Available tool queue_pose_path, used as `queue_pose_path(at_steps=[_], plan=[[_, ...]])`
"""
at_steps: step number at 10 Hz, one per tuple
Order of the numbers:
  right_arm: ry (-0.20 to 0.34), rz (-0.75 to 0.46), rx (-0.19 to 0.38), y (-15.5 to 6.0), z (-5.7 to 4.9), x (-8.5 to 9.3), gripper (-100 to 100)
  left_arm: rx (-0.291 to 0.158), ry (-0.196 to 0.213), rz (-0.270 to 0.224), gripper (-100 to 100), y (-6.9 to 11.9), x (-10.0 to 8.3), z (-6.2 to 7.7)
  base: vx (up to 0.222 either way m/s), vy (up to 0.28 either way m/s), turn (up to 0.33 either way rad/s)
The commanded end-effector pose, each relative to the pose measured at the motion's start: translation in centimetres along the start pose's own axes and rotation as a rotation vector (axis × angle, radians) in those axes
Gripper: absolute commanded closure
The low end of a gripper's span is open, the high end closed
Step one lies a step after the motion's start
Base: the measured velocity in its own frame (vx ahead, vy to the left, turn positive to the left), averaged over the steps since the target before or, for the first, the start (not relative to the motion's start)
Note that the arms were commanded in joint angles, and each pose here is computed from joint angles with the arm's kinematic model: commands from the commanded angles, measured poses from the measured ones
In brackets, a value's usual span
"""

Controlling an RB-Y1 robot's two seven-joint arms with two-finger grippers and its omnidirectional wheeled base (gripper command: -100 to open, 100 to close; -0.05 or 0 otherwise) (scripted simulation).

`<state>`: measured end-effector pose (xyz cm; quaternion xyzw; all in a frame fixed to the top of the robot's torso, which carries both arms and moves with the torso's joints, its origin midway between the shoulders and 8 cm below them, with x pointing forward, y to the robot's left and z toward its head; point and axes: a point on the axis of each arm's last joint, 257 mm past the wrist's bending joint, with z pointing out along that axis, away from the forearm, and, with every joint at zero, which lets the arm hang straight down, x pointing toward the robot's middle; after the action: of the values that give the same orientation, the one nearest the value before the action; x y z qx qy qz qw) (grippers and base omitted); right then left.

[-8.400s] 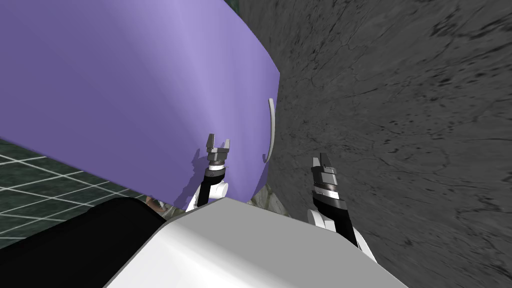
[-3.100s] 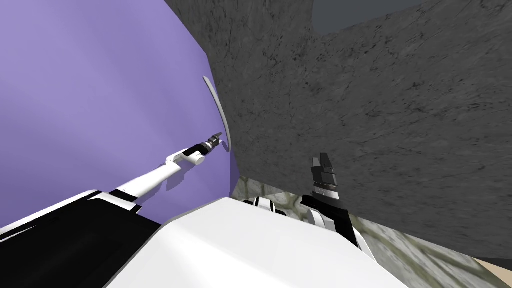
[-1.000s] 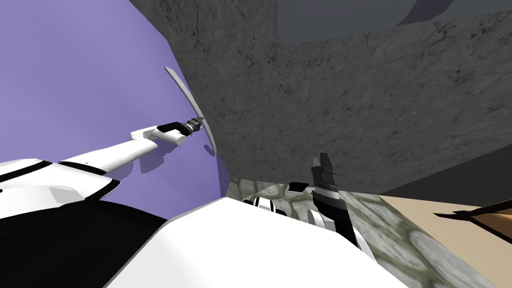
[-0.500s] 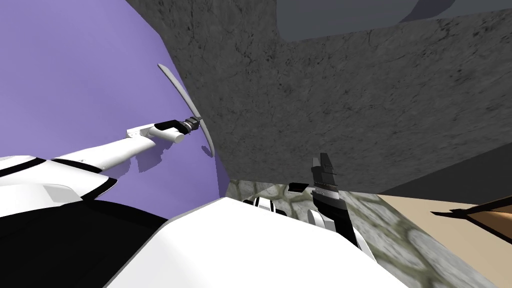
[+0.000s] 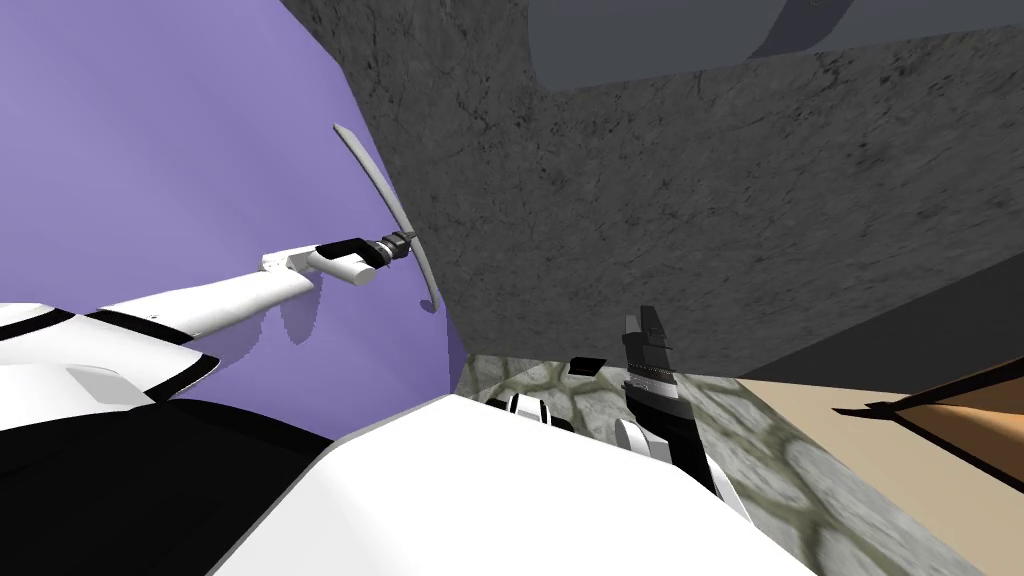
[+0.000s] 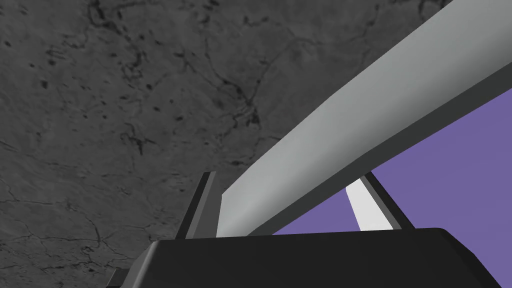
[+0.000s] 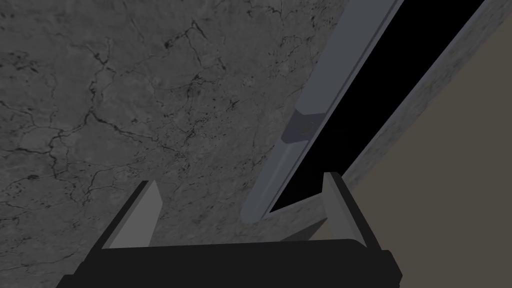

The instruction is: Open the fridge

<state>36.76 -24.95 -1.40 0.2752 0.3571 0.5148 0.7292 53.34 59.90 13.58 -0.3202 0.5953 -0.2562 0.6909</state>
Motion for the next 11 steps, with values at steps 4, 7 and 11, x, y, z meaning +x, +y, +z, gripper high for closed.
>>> queue_pose_path(at_steps=[4, 7, 11], plan=[[0.000, 0.000, 0.000, 0.0, 0.0, 0.0, 0, 0.132, 0.135, -0.031, 100, -6.5, 6.3, -0.1, -0.091, -0.144, 0.006], [0.000, 0.000, 0.000, 0.0, 0.0, 0.0, 0, 0.156, 0.166, -0.037, 100, -7.8, 7.7, -0.4, -0.088, -0.120, -0.002], [0.000, 0.000, 0.000, 0.0, 0.0, 0.0, 0, 0.166, 0.203, -0.030, 100, -8.3, 9.5, -0.7, -0.023, -0.034, 0.006]])
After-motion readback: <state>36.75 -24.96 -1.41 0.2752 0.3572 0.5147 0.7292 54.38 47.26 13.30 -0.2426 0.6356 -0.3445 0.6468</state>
